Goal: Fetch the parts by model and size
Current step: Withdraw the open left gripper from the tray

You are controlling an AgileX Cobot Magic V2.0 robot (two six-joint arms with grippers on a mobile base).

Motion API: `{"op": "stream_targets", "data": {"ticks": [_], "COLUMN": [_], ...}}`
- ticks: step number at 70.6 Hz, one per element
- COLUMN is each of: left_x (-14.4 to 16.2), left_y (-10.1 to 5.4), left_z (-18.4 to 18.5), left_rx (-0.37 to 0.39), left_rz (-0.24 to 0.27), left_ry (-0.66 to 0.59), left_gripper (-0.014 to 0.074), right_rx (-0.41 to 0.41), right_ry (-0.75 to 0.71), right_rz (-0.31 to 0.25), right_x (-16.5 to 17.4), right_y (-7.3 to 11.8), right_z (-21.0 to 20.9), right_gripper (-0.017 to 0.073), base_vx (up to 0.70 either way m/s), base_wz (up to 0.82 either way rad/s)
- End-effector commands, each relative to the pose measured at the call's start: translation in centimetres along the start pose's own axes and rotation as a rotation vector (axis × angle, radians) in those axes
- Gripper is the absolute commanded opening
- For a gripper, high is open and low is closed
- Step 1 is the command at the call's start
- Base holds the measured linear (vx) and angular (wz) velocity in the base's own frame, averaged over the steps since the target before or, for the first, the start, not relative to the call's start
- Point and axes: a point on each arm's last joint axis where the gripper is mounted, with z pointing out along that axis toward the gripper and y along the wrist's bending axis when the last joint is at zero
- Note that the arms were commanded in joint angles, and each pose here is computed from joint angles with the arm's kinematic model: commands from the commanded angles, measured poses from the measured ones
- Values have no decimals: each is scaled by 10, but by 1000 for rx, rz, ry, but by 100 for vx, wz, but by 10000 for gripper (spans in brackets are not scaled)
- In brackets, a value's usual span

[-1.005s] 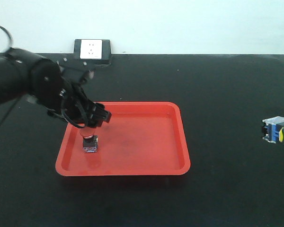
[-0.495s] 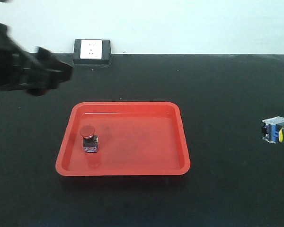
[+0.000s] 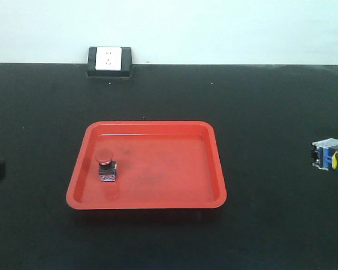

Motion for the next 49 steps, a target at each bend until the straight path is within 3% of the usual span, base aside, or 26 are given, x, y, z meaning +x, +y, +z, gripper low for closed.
{"op": "stream_targets", "data": {"ticks": [1, 9, 22, 49], "left_x": [13, 38, 51, 72], "left_y": [-1, 0, 0, 1], "left_z": [-9, -19, -47, -47], "left_rx": [15, 19, 36, 32], "left_rz": [5, 3, -20, -21], "left_ry": [-112, -171, -337, -258], "left_gripper": [540, 540, 540, 540], "right_rx": [14, 14, 14, 24], "right_ry": [-104, -104, -104, -169], "right_rz": [-1, -1, -1, -11], "right_x": [-17, -17, -17, -23], "right_y": [-2, -2, -2, -3], "right_z": [0, 0, 0, -1], "right_gripper": [-6, -6, -6, -6], "base_vx": [0, 0, 0, 0], "base_wz": [0, 0, 0, 0]}}
